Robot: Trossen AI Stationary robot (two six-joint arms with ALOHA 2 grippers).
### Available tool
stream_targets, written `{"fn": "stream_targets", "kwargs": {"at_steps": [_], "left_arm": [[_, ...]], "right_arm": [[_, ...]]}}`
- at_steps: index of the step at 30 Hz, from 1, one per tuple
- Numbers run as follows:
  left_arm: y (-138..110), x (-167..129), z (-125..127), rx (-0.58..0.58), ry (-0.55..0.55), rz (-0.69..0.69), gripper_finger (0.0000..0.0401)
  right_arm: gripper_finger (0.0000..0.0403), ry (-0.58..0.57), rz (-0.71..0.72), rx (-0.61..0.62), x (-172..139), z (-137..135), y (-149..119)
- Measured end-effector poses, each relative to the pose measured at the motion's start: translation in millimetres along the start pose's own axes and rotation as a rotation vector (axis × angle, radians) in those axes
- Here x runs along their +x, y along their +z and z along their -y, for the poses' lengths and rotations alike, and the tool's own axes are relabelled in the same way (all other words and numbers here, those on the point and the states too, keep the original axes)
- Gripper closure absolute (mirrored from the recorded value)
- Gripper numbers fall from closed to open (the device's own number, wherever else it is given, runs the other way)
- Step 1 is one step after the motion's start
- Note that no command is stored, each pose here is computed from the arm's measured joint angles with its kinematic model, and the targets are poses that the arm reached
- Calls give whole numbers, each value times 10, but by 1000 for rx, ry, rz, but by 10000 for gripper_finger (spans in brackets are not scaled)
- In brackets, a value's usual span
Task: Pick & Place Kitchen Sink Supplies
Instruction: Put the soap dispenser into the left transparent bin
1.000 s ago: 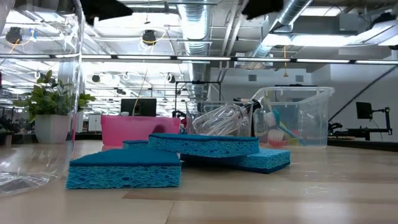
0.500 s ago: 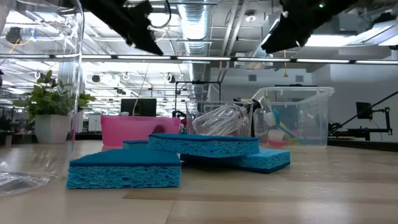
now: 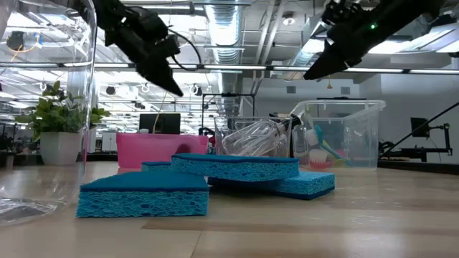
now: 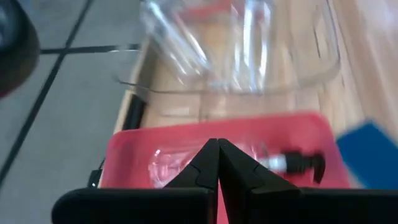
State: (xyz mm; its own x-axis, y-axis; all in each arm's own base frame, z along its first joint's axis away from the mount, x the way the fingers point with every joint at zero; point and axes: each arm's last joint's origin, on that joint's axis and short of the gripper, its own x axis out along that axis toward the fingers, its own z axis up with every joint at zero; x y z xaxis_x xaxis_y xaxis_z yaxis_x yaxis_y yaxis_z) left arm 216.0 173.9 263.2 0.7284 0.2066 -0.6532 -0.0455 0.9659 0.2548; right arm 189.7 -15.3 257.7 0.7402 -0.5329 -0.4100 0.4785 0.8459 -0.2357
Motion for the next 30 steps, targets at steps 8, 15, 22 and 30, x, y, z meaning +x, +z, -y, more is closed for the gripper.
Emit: {"fn": "stream_targets", "kwargs": {"at_steps": [8,15,22,30], "left_arm": [[-43,134,95,384,-90,-50,394],[0,110,96,371,-63,-31,394],[16,118,117,367,-65,-29,387],[90,162,239,508,-29,-88,322]], "right_arm": [[138,-20,-6,-2,10,4,-29],[138,-18,-11,-5,10,3,-35],[138,-17,-58,-12,8,2,-88],[138,-17,-76,-14,16,-3,-131]]}}
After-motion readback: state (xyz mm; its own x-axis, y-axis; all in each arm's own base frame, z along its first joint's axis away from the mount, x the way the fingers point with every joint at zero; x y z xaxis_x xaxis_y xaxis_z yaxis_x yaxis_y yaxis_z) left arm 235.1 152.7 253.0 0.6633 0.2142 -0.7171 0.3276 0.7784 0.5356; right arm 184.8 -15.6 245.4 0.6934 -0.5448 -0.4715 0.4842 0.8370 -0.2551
